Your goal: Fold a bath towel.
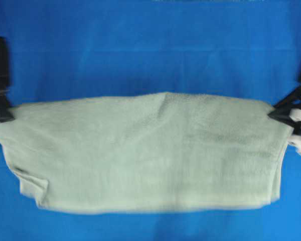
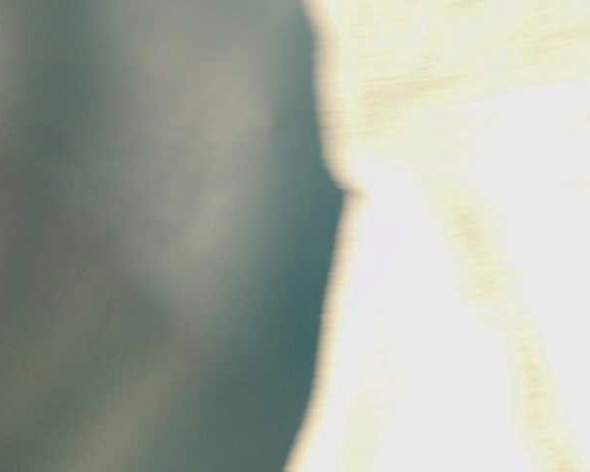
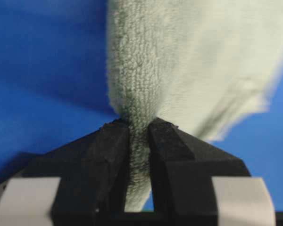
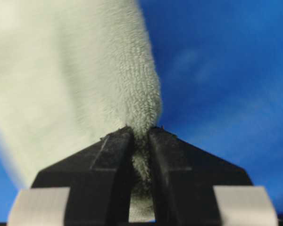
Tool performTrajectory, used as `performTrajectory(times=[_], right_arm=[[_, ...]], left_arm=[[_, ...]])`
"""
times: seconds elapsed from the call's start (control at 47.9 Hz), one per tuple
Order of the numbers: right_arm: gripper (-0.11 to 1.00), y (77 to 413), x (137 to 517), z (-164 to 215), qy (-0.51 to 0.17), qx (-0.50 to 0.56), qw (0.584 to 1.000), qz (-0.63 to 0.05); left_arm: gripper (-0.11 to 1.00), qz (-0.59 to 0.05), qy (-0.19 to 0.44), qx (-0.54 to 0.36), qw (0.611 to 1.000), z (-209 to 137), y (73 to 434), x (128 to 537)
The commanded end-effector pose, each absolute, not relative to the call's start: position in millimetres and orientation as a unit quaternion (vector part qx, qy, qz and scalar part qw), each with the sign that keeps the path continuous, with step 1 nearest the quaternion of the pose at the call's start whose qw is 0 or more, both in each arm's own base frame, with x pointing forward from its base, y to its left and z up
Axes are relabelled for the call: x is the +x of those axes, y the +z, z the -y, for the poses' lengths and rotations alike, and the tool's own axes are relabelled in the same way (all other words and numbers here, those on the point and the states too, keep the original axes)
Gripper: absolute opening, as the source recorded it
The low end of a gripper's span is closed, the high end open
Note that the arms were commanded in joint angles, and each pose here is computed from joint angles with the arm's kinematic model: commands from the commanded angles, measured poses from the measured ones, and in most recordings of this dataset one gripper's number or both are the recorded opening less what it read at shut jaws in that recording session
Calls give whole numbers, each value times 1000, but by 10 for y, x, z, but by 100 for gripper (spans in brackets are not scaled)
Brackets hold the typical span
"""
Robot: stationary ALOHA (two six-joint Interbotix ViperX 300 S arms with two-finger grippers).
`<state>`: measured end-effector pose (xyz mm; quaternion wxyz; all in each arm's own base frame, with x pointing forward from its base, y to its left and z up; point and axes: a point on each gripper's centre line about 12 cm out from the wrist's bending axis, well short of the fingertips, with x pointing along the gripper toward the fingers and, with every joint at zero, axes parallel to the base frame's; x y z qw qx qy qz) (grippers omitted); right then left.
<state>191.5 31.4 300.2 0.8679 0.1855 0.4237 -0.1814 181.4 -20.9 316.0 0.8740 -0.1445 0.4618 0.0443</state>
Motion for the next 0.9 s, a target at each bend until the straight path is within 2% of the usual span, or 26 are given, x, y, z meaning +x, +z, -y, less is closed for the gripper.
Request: performTrajectory(times=[0.0,0.146,0.313,0.48,0.668,0.876], right_arm=[[13,3336,1915,-362,-164,176,888,-391],[13,3463,1990,-321,-189,139,897,-374],[13,3410,2016,95,-330,78,861,-379],[13,3380,2115,654,-441,75,817,-363],[13,3332,2333,1098,-462,64,808,-360],[13,3340,2445,1232,-452,49,817,-355]], left_arm=[[8,-430,29,-158,889,249,3434,1722],[8,-391,9,-186,901,322,3606,1635],[8,-342,-28,-217,914,468,3714,1737],[8,-277,-90,-233,928,708,3838,1948],[8,-258,-128,-229,930,965,3903,2214],[8,-260,-142,-226,928,1174,3876,2493]])
